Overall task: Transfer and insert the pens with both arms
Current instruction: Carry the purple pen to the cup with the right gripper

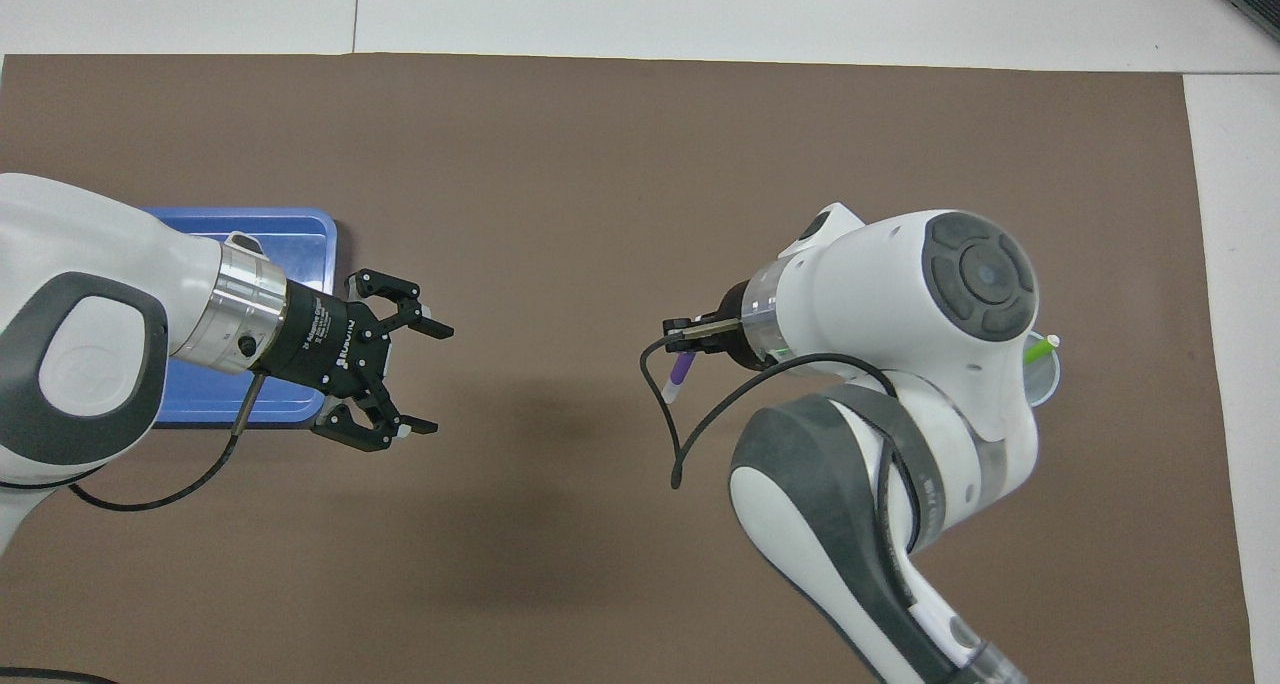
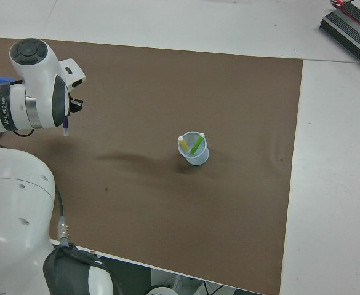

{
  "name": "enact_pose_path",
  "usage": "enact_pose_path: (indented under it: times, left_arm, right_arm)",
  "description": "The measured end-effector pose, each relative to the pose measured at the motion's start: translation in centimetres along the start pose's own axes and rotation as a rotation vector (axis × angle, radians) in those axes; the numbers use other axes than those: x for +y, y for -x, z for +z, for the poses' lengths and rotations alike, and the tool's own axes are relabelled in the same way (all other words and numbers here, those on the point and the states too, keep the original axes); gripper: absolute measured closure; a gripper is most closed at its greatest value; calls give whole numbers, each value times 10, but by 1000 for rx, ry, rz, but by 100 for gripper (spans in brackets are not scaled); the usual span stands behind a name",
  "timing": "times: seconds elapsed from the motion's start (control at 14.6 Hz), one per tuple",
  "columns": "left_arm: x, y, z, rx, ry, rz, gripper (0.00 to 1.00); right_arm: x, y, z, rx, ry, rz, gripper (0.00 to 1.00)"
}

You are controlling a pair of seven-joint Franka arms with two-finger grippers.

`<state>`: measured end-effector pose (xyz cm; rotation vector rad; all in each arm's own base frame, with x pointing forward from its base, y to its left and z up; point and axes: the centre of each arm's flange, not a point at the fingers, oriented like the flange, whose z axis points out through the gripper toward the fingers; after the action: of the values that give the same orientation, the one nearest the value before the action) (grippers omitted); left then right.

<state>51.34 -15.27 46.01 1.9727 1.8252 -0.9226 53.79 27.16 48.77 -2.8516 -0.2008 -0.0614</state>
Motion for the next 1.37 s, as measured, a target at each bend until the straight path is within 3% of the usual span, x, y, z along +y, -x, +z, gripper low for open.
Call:
enact_pose_path:
  times: [0.27, 0.55, 0.68, 0.96, 1.37]
  left_arm:
    - [-14, -54, -16, 19, -12, 201, 0]
    - [-25, -84, -31, 159, -94, 463, 0]
    - [-29, -103, -44, 231, -137, 611, 0]
    - [-32, -138, -81, 371, -225, 872, 0]
    - [-16, -121, -129, 526, -269, 1053, 0]
  right_arm:
    - [78, -6, -54, -106, 197, -207, 82]
    - [158, -7, -75, -205, 345, -482, 82]
    - [187, -5, -75, -234, 347, -562, 82]
    - [246, 8, -61, -232, 342, -595, 82]
    - [256, 31, -45, -228, 344, -589, 82]
